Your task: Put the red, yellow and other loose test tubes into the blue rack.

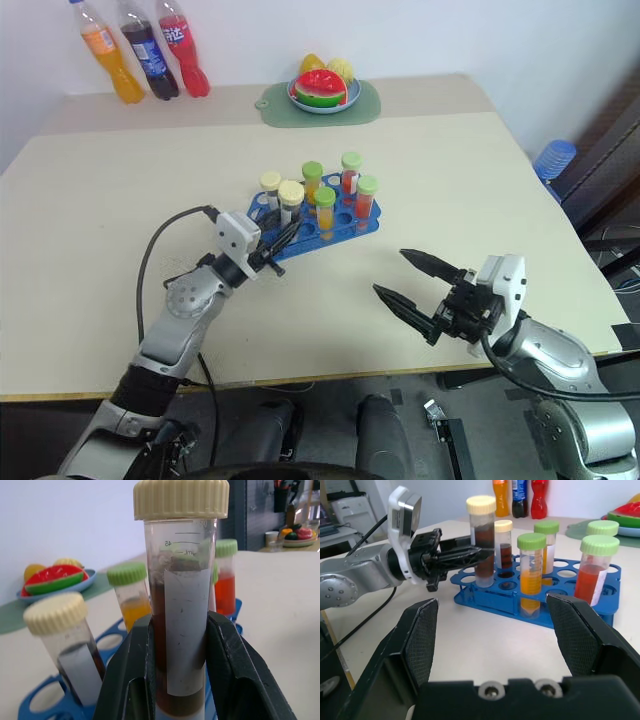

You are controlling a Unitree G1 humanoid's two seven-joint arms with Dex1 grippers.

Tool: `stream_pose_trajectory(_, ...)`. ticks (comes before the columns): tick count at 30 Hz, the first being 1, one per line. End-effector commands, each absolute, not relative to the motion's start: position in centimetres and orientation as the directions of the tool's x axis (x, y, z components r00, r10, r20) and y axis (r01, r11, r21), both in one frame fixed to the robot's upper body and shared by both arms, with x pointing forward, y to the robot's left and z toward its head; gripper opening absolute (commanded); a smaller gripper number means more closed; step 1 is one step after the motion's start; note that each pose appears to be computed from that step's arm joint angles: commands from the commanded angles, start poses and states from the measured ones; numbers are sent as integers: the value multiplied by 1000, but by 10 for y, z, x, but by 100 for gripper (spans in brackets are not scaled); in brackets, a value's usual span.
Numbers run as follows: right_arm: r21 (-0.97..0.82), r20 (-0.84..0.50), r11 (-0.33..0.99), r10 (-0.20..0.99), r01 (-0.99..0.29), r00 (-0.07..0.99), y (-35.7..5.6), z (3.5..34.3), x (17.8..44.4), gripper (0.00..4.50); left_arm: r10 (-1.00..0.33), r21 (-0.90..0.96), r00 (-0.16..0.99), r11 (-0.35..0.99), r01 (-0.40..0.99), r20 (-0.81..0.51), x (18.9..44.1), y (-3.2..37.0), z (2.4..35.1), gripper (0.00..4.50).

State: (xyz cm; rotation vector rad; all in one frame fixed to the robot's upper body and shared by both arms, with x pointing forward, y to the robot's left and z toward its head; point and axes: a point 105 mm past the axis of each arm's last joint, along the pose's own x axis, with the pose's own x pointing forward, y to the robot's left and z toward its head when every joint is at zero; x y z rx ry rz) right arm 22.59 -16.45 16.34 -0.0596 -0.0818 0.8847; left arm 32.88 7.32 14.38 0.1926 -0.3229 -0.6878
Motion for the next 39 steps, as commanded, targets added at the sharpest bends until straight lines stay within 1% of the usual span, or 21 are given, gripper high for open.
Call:
stream_pose_trajectory(1,-126,68,616,788,-778,612,-161,174,221,378,-636,307,731,767,564,247,330,78,148,78)
stream_pose_trajectory(6,-133,71,620,784,-773,617,-161,175,224,378,-621,298,750,778,553,228,335,77,141,78)
stream_pose_trajectory(10,-138,74,619,785,-773,615,-160,175,226,378,-594,276,776,798,536,212,345,77,135,78)
stream_pose_trajectory(14,-145,76,616,787,-774,612,-158,176,227,378,-596,285,777,795,535,205,349,79,133,78)
stream_pose_trajectory(25,-158,80,624,781,-766,620,-158,177,227,378,-667,277,725,739,614,175,333,78,123,78)
stream_pose_trajectory(33,-156,81,626,779,-764,622,-157,175,229,378,-676,265,721,731,629,152,338,78,120,78)
stream_pose_trajectory(35,-158,82,628,778,-762,623,-157,174,230,378,-706,206,691,707,676,153,335,75,120,180)
stream_pose_trajectory(36,-158,83,629,777,-761,625,-157,174,230,378,-709,200,689,705,681,154,335,75,121,217)
stream_pose_trajectory(38,-159,84,631,775,-759,627,-157,174,230,378,-704,198,694,709,676,152,336,77,121,324)
stream_pose_trajectory(39,-159,83,633,773,-758,628,-157,174,230,378,-703,193,695,710,677,149,336,77,121,358)
